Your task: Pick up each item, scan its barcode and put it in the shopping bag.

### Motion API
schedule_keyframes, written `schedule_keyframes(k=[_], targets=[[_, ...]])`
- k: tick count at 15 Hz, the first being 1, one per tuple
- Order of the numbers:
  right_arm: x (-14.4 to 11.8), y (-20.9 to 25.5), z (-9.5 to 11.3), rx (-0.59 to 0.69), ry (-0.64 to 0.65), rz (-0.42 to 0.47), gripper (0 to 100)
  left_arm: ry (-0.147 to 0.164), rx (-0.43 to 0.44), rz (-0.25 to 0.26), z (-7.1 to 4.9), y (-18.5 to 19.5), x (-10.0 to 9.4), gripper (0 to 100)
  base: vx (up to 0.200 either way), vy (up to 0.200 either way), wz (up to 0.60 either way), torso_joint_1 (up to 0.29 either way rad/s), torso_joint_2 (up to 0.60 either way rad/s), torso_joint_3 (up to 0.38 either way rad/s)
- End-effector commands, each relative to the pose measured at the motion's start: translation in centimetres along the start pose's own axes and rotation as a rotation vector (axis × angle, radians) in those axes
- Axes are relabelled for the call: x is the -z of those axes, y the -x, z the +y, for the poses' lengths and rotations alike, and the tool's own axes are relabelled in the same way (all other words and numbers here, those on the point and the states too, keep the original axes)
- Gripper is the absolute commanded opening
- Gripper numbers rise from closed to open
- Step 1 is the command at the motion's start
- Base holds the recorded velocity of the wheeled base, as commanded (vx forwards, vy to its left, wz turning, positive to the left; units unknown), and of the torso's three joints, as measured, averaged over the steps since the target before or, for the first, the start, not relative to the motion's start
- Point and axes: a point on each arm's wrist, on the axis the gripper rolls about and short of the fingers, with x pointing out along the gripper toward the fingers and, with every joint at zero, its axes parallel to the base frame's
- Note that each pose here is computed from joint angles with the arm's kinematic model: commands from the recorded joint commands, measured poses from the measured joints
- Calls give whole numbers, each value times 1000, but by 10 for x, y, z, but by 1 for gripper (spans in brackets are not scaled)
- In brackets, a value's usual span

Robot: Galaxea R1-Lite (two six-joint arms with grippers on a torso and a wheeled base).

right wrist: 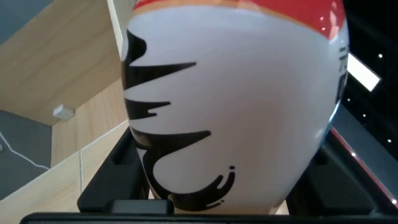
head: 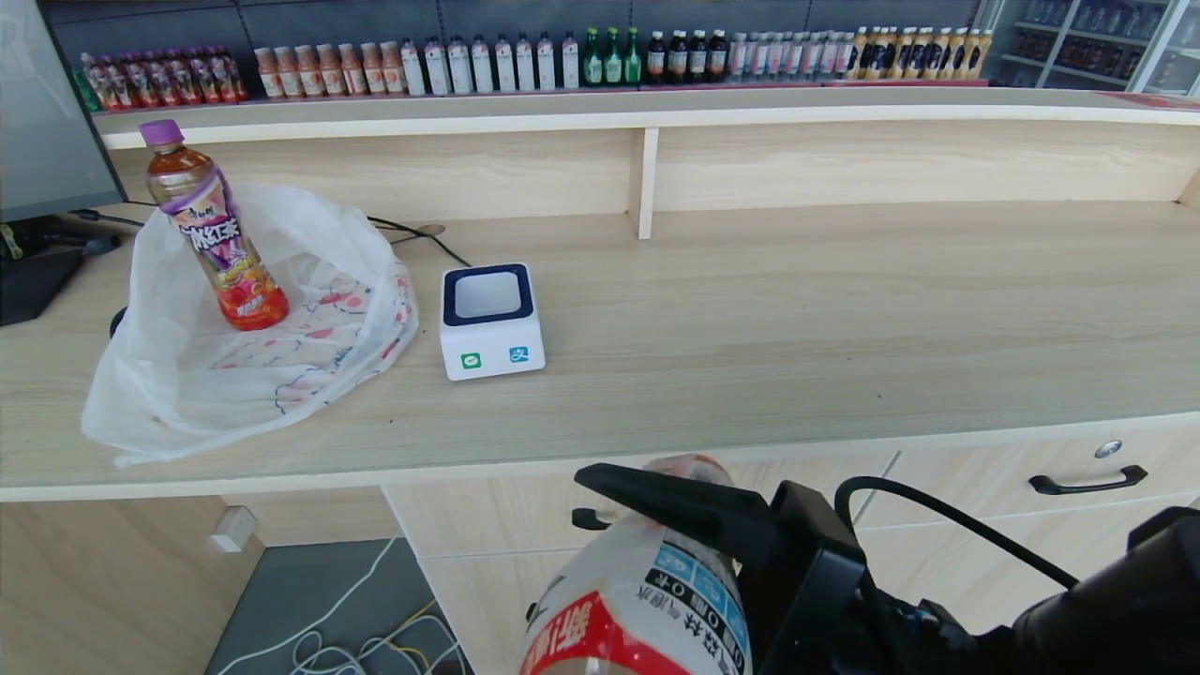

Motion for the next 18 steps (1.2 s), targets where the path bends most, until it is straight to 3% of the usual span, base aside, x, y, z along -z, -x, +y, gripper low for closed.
schedule_keyframes(k=[1,8,11,14,16,18], targets=[[-1,-4,11,-38,-82,-7,0,0,-1,-1,0,0,0,100,0,0,0,0,0,0],[-10,-6,7,-3,-464,-8,0,0,-1,-1,0,0,0,100,0,0,0,0,0,0],[-9,-12,-3,170,-729,95,0,0,-1,-1,0,0,0,100,0,0,0,0,0,0],[4,-11,-20,369,-859,176,0,0,-1,-1,0,0,0,100,0,0,0,0,0,0],[25,-4,-33,497,-894,246,0,0,-1,-1,0,0,0,100,0,0,0,0,0,0],[63,10,-58,659,-857,318,0,0,-1,-1,0,0,0,100,0,0,0,0,0,0]])
